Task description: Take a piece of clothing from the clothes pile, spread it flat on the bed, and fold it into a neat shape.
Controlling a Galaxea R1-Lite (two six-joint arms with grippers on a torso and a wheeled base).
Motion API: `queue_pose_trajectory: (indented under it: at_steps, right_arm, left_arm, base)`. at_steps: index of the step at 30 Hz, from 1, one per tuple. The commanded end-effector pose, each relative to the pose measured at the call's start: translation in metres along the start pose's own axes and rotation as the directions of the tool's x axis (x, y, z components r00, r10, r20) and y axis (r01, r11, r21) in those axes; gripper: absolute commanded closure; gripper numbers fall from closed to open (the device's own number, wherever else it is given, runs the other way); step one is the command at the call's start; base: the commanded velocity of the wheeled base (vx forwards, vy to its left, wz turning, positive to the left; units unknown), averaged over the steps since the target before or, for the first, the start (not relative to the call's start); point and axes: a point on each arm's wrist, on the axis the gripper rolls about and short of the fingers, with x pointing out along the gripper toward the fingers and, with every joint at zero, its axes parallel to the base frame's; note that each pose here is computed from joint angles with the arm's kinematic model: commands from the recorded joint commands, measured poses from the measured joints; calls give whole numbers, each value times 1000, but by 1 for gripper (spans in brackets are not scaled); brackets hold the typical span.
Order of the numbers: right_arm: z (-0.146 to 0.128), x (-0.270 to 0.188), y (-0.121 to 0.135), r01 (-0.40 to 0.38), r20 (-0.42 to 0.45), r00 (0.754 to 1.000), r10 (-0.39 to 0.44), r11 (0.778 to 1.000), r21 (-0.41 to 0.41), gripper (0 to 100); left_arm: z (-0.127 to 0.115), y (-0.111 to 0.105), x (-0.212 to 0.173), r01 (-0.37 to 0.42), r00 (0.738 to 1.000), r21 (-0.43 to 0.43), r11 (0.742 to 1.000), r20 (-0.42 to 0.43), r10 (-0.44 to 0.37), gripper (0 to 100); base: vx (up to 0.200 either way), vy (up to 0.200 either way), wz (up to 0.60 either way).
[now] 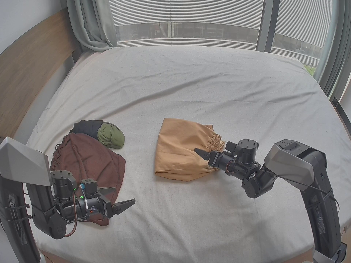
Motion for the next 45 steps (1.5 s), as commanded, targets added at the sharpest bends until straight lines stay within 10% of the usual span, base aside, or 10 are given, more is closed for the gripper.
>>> queue_pose_trajectory:
  at_steps: [1,16,27,45]
  right_arm:
    - [18,-14,20,-18,25,1000,18,1000,-8,0]
    - [67,-121,129,-139,37,988,147,977,-161,0]
    - [52,-214,128,-69,-42,997,59,948,-309,0]
    - [36,-325,134,-19,-1,1000,20,943,-331,0]
  left_arm:
    - [6,-1,-1,21,999,17,1000,25,-21,0]
    - [55,-26,-30,34,976,131,991,210,-61,0]
    - [47,-50,-65,109,972,162,981,188,-140,0]
    - [49,-67,-88,101,962,268,958,219,-163,0]
  base:
    - [0,0,0]
    - [0,0,0]
    - [0,0,0]
    - [0,0,0]
